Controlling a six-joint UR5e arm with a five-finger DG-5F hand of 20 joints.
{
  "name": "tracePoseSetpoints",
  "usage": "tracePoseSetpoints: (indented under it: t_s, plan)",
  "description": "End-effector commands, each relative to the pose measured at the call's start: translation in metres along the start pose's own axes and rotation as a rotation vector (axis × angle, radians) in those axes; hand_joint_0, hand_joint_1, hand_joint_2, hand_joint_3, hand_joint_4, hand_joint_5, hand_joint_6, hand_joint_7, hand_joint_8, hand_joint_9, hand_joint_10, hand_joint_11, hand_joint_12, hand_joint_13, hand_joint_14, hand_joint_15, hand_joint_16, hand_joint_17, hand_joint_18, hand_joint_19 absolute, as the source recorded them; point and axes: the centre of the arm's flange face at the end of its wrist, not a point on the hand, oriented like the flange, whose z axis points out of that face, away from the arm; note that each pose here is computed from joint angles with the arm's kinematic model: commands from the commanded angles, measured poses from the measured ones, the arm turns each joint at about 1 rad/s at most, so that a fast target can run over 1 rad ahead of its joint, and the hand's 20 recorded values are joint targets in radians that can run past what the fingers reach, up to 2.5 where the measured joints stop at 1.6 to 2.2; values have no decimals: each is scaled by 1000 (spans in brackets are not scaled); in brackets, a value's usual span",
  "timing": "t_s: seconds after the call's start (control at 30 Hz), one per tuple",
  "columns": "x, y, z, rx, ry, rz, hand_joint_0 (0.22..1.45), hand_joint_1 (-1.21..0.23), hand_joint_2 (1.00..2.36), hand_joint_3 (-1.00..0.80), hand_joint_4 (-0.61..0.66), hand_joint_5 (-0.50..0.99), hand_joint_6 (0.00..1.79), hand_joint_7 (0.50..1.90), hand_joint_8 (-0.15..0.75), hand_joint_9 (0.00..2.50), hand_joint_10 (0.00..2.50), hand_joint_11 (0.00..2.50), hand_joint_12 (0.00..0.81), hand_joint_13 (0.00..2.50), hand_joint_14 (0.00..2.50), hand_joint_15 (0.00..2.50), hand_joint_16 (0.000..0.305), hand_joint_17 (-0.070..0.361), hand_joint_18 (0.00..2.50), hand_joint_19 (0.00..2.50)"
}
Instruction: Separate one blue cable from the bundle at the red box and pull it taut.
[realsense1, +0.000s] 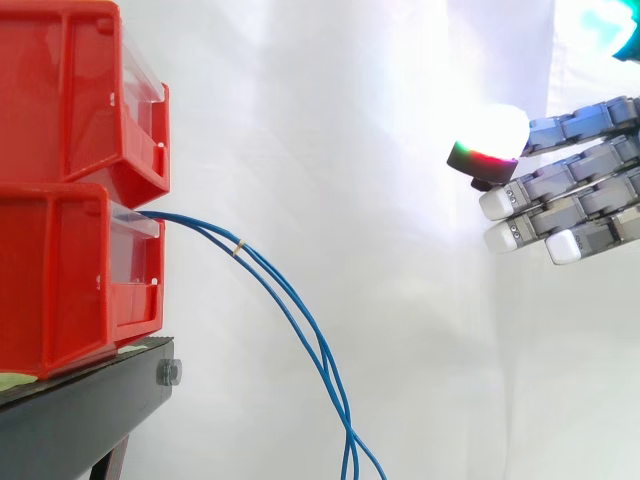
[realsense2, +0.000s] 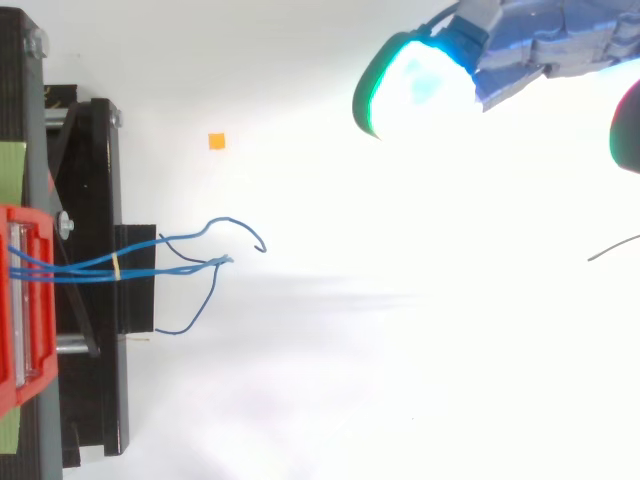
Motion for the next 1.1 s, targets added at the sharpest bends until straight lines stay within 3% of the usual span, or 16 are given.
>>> tracePoseSetpoints:
  t_s: [0.0,0.2,0.5,0.73,0.8,0.9,1.07]
  plan:
    - [1,0,0,-1,5,2,514,-540,1000,-500,158,-254,502,777,274,305,10,296,359,283,8,173,53,120,295,505]
    - [4,4,4,-38,10,5,516,-537,1000,-500,163,-251,502,778,276,313,11,311,358,285,7,178,53,120,301,510]
    - [6,2,6,-47,6,-32,523,-536,1000,-500,166,-249,502,779,274,323,11,325,357,292,7,185,53,119,308,521]
    - [7,5,12,-88,-23,-60,527,-537,1001,-500,167,-248,502,781,276,331,11,327,357,303,7,188,53,118,314,521]
    - [9,-4,16,-80,-35,-93,527,-537,1000,-500,169,-246,502,783,276,338,13,333,355,305,7,192,53,118,314,521]
    - [13,-17,21,-58,-28,-112,528,-538,1000,-499,173,-243,502,781,276,340,13,325,358,314,7,195,52,118,319,522]
    - [18,-31,31,-72,-32,-117,532,-539,1000,-498,178,-240,502,781,282,361,13,324,357,324,7,194,52,117,331,519]
